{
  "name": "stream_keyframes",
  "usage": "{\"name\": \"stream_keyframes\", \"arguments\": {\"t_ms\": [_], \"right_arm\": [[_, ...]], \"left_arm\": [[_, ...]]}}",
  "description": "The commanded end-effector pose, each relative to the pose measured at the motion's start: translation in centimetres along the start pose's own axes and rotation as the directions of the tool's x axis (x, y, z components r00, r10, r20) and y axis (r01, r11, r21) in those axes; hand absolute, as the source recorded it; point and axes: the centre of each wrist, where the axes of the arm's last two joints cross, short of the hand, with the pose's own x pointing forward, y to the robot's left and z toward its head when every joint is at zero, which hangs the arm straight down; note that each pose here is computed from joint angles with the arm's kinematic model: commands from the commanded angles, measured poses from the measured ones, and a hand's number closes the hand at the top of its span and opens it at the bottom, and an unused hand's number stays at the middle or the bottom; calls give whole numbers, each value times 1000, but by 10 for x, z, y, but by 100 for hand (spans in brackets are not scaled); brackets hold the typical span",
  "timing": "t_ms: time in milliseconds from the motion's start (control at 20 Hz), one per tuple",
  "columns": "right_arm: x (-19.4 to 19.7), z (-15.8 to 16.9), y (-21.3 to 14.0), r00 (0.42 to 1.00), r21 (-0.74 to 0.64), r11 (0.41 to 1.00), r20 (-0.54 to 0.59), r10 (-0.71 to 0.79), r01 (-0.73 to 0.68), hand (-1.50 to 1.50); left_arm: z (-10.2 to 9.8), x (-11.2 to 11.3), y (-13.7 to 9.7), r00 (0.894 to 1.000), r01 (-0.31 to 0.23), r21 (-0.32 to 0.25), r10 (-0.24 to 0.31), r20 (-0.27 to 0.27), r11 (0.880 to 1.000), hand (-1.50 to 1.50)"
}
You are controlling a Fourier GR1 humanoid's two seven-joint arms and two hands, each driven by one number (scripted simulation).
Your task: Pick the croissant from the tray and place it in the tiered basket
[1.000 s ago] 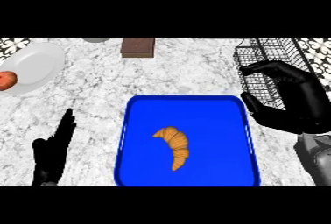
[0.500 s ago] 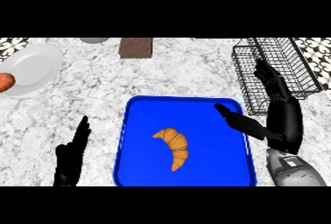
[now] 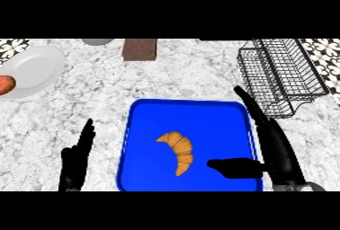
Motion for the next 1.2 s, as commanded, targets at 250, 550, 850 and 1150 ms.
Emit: {"name": "stream_keyframes", "arguments": {"t_ms": [250, 550, 850, 1150], "right_arm": [[61, 14, 18, 859, 125, 868, -127, 495, -482, -150], [102, 12, 77, 816, 99, 833, -168, 553, -544, -150], [95, 2, 115, 748, 130, 772, -194, 635, -622, -150], [85, 1, 140, 621, 229, 668, -248, 743, -708, -150]], "left_arm": [[-1, 4, 4, 1000, 8, -6, -8, 0, 1000, 0], [-7, 8, -2, 1000, -1, -18, 1, -6, 1000, 0], [-11, 9, 6, 1000, -2, -5, 2, 7, 1000, 0], [2, 2, 6, 1000, 1, -11, -1, -13, 1000, 0]]}}
